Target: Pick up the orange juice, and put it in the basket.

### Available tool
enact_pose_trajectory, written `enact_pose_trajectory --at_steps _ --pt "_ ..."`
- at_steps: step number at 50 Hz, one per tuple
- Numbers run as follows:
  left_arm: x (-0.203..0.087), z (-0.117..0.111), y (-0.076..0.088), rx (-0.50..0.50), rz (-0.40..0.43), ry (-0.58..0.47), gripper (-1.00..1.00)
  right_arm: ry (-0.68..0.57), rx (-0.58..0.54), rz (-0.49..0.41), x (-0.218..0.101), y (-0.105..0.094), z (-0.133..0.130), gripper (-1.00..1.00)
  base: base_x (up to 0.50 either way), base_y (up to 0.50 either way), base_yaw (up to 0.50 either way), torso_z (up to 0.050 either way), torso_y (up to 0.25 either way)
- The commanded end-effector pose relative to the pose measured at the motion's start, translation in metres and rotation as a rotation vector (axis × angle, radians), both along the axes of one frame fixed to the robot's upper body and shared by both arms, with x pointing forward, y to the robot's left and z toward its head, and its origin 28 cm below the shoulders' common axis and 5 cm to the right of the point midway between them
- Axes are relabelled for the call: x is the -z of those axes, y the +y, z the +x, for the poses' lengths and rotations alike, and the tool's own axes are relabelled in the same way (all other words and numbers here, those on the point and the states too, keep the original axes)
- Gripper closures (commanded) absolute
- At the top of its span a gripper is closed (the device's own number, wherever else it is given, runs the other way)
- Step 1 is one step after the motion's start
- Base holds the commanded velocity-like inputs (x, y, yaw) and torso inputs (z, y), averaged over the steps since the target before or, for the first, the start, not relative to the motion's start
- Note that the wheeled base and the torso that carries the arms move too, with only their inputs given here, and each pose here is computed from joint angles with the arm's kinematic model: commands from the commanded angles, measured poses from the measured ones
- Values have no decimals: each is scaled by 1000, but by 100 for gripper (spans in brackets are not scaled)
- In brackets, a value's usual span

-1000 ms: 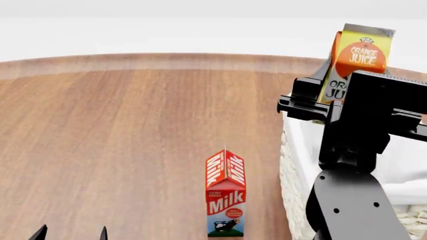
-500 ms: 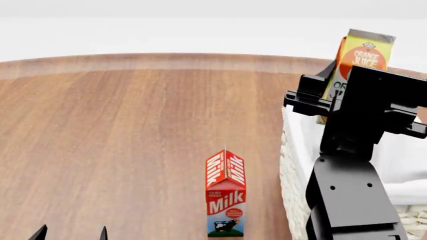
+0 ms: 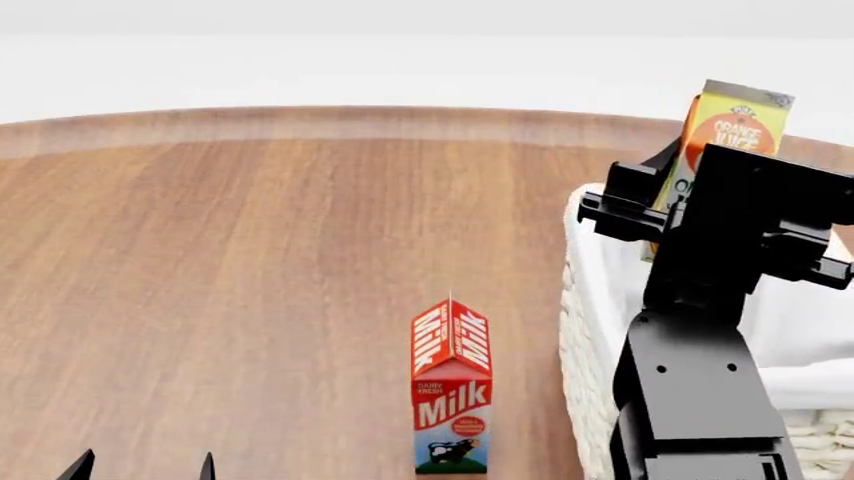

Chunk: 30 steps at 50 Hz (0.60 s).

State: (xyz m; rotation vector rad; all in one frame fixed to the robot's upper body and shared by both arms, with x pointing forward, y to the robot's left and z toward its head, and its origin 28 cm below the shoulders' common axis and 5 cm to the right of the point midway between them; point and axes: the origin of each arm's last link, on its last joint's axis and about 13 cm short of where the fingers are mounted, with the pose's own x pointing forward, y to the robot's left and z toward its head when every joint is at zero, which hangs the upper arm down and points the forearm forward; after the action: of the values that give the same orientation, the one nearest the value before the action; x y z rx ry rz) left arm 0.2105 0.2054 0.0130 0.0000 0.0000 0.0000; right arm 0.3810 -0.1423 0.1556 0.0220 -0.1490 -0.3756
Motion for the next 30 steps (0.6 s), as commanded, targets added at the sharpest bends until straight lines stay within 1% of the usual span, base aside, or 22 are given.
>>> enact_pose_trajectory --at_steps 1,12,24,30 --pt "0 0 0 0 0 0 -100 -17 16 -70 1 -2 5 100 0 0 0 10 0" --pt "0 0 0 0 0 0 -100 -14 30 -95 13 -2 10 100 0 0 0 0 1" --pt "0 0 0 0 0 0 -100 1 27 -93 21 -2 14 100 0 0 0 0 1" --pt "0 0 0 0 0 0 -100 7 32 -108 26 -2 16 100 0 0 0 0 2"
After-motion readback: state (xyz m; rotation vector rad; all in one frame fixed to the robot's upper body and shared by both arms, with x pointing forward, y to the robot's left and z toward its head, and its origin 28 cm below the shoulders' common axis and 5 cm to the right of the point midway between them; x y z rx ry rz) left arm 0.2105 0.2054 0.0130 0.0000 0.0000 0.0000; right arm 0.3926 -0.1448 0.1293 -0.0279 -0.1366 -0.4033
